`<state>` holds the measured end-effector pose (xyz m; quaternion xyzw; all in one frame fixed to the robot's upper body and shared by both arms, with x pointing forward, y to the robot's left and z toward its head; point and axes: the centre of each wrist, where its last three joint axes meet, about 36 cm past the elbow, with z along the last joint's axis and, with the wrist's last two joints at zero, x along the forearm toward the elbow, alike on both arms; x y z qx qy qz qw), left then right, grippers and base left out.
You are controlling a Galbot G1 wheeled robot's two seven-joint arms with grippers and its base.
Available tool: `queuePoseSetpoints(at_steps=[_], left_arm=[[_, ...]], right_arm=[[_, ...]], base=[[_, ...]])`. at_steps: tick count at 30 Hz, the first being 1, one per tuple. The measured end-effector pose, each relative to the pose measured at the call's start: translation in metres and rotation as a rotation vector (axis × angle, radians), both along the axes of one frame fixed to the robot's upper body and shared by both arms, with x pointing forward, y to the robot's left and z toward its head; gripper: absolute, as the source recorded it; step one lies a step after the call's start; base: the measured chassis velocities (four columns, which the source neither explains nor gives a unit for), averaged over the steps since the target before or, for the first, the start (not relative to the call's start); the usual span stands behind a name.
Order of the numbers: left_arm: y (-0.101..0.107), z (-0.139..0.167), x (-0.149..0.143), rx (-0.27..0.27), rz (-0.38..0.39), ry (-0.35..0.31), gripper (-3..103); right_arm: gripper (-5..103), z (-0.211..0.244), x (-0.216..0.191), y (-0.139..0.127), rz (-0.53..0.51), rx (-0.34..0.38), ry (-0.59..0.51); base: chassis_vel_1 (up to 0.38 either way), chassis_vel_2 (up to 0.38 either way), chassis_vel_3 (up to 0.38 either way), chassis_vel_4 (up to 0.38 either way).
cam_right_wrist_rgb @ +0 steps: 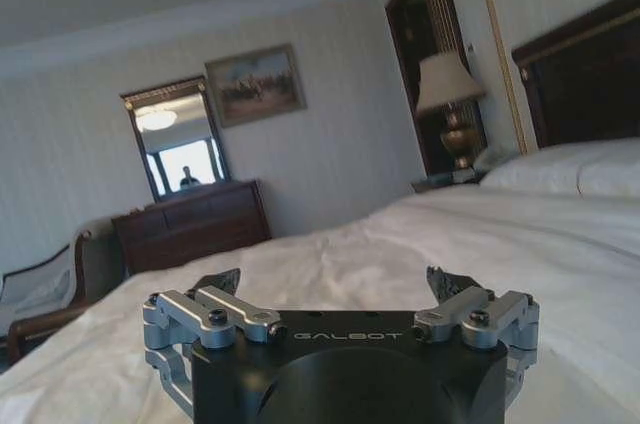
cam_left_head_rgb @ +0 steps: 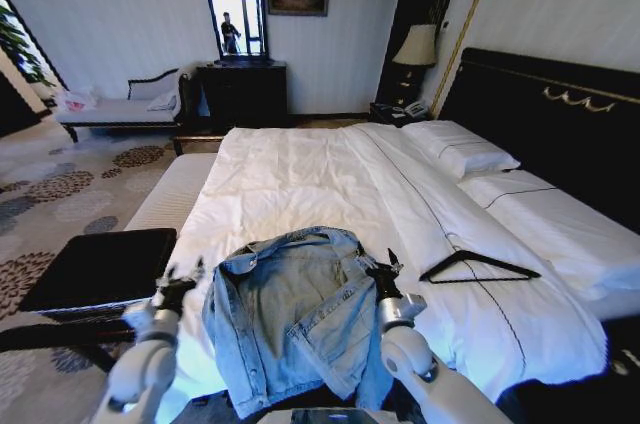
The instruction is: Pick up the clothes from the bed and hang them on the clothes hanger.
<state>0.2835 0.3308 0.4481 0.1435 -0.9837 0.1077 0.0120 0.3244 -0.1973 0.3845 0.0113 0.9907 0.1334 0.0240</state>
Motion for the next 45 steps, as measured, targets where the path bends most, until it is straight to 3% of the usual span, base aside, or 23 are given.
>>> queuePoseSetpoints(at_steps=[3,7,11,18,32,45], left_arm=[[-0.001,0.011,-0.016,0.013,0.095,-0.115,99],[-0.003,0.01,-0.034,0.058,0.139,-0.163,100],[0.003,0.012,-0.05,0.116,0.139,-0.17,100],[0.01,0.044,-0.066,0.098,0.121,-0.251,100],[0.012,0.047,-0.071,0.091,0.115,-0.248,100],[0.014,0.038,-0.067,0.062,0.12,-0.232,100]], right_arm=[[100,0.0,-0.003,-0.006,-0.004,-0.016,-0.045],[100,0.004,-0.011,-0.01,0.003,0.0,-0.096],[100,0.003,-0.021,-0.012,-0.004,0.008,-0.123],[100,0.009,-0.042,-0.005,-0.019,0.045,-0.151],[100,0.006,-0.052,0.002,-0.055,0.075,-0.127],[100,0.0,-0.052,0.003,-0.069,0.076,-0.092]], base=[[0.0,0.0,0.0,0.0],[0.0,0.0,0.0,0.0],[0.0,0.0,0.0,0.0],[0.0,0.0,0.0,0.0],[-0.03,-0.026,0.037,0.025],[-0.238,-0.244,0.234,0.23]])
